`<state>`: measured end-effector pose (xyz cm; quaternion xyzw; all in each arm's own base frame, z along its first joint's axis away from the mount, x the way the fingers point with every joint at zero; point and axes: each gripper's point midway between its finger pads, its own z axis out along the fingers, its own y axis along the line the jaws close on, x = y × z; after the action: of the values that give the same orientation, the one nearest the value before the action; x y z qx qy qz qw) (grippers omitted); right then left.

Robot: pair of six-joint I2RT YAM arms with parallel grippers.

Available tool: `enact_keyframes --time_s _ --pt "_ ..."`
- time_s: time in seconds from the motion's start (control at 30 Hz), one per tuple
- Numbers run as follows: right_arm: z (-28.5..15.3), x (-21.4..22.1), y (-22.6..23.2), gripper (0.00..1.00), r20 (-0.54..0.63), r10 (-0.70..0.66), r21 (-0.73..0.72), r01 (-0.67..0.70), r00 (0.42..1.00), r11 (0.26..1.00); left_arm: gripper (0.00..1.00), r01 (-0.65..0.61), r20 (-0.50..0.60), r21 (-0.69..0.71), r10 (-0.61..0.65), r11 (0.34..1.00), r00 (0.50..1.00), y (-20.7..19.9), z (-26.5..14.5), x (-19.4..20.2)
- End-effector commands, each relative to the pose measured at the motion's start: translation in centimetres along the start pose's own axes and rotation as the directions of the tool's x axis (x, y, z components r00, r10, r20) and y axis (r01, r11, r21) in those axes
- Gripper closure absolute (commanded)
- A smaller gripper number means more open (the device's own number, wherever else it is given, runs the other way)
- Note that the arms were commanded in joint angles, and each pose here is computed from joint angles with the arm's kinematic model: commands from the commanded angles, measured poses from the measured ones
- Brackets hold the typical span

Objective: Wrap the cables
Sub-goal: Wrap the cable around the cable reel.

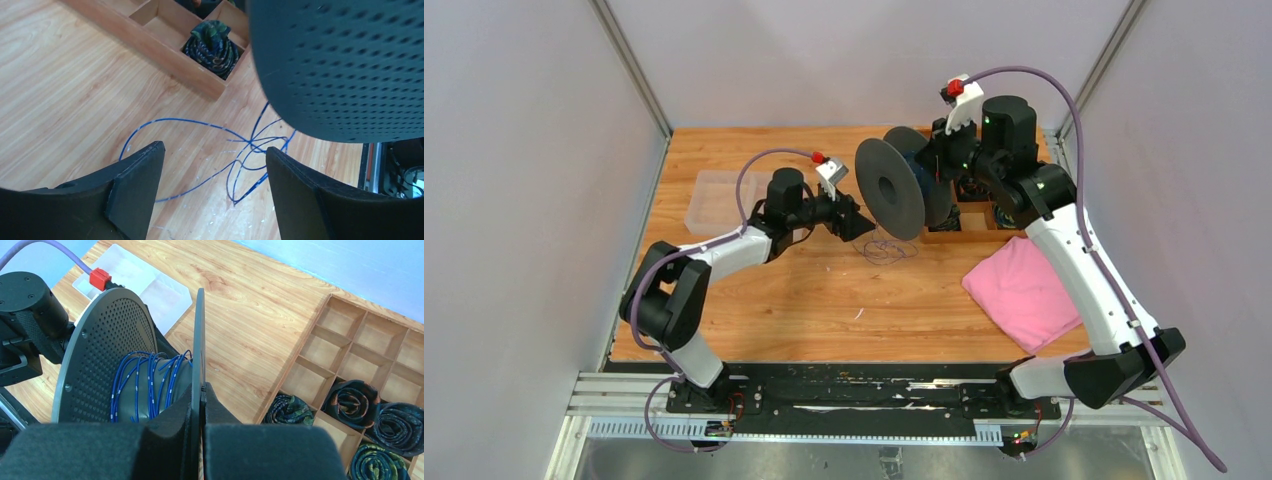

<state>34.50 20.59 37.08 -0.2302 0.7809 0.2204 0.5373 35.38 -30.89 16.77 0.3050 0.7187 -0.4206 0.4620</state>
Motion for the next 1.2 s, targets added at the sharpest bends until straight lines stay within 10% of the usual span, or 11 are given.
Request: enact_keyframes --time_s 0.0,0.5,0.83,1.17 --pt "-1.0 -2.7 0.2 0.99 0.077 0.021 -0.011 -0.020 0.997 1.000 0.21 -0.092 0.143 0.060 0.083 0.994 0.986 -1.7 -0.5 -3.8" --pt "-0.8 -3.0 0.7 0.99 0.080 0.041 -0.036 -0.039 0.996 0.999 0.30 -0.006 0.235 0.066 -0.010 0.998 0.972 0.2 2.1 -3.5" --pt "-1.4 -4.0 0.7 0.99 0.102 0.039 -0.031 -0.036 0.994 0.999 0.63 0.050 0.184 0.038 -0.056 0.998 0.981 1.1 4.6 -0.7" --pt "-3.0 -6.3 -0.3 0.99 0.155 0.034 0.011 -0.036 0.987 0.999 0.70 0.030 0.114 0.010 -0.031 0.999 0.993 1.3 3.9 2.0"
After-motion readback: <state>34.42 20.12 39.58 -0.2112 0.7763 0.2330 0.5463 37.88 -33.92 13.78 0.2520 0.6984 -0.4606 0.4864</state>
